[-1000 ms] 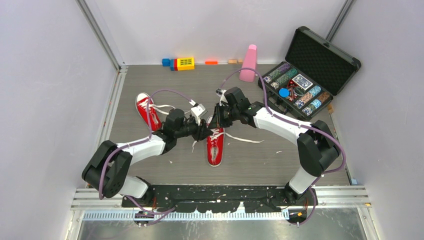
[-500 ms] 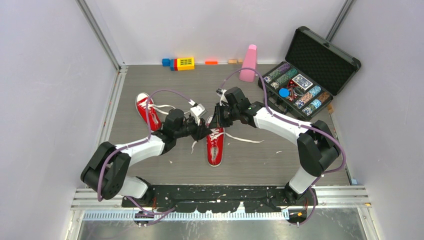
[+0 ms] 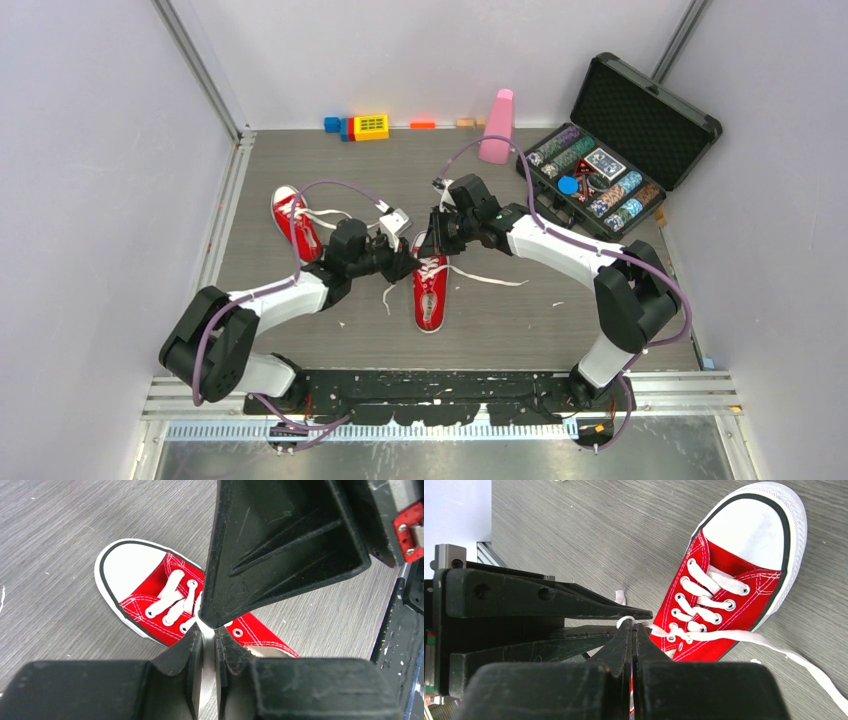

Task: Tie the shoes
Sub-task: Wrap the shoelace around the shoelace.

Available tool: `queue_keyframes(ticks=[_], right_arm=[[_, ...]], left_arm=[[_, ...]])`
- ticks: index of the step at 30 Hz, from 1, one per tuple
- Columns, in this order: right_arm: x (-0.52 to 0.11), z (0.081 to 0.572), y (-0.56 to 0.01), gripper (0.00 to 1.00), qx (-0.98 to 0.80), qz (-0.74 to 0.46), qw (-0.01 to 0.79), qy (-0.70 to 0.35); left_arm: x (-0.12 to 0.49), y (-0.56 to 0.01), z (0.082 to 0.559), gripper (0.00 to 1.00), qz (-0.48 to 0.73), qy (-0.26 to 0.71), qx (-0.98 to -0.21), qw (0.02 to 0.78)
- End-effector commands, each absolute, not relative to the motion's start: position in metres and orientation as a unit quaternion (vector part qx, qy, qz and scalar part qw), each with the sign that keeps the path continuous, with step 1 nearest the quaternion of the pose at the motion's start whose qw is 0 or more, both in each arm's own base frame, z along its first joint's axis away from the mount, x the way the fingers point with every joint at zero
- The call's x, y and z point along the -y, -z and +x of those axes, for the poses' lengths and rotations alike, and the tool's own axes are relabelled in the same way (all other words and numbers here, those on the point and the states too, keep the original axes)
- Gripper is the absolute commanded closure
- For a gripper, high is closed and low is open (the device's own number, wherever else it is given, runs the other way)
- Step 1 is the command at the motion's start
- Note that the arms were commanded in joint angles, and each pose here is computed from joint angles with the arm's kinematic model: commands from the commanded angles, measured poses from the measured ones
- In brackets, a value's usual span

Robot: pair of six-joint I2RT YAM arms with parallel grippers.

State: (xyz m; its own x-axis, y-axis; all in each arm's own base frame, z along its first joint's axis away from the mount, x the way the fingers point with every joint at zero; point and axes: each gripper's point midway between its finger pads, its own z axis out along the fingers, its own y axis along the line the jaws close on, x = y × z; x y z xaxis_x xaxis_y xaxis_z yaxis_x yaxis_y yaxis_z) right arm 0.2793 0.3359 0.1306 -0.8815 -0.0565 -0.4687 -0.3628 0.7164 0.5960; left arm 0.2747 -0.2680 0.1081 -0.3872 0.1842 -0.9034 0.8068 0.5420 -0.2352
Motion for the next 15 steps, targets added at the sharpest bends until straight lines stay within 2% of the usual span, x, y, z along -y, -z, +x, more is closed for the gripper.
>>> queue_keyframes(ticks=[1,4,9,10,11,12,13,15], right_arm=[[-0.344,0.285,-0.158,1.00,-0.886,-0.125,0.241,-0.376],[-0.344,0.286,-0.160,1.00,-0.885,-0.124,0.242,-0.377],[-0.344,0.286,-0.164,1.00,-0.884,-0.122,0.247,-0.378],[-0.343,0.287,-0.164,0.96,-0.884,-0.121,0.249,-0.377],[-0.342,0.287,-0.164,0.85,-0.885,-0.118,0.250,-0.375],[-0.340,0.287,-0.165,0.79,-0.885,-0.116,0.254,-0.372],[-0.337,0.288,-0.166,0.69,-0.886,-0.113,0.260,-0.368],[-0.329,0.291,-0.169,0.63,-0.887,-0.100,0.281,-0.352]], left_arm=[[0.266,-0.122,0.277,0.91,0.325,0.347,-0.746,0.467],[0.267,-0.121,0.277,0.99,0.326,0.346,-0.748,0.463],[0.270,-0.118,0.276,1.00,0.329,0.344,-0.751,0.457],[0.270,-0.116,0.275,1.00,0.329,0.343,-0.753,0.455],[0.270,-0.115,0.276,1.00,0.326,0.339,-0.756,0.457],[0.269,-0.114,0.277,1.00,0.323,0.336,-0.758,0.457],[0.269,-0.113,0.277,1.00,0.321,0.337,-0.759,0.456],[0.270,-0.113,0.277,1.00,0.317,0.338,-0.759,0.456]])
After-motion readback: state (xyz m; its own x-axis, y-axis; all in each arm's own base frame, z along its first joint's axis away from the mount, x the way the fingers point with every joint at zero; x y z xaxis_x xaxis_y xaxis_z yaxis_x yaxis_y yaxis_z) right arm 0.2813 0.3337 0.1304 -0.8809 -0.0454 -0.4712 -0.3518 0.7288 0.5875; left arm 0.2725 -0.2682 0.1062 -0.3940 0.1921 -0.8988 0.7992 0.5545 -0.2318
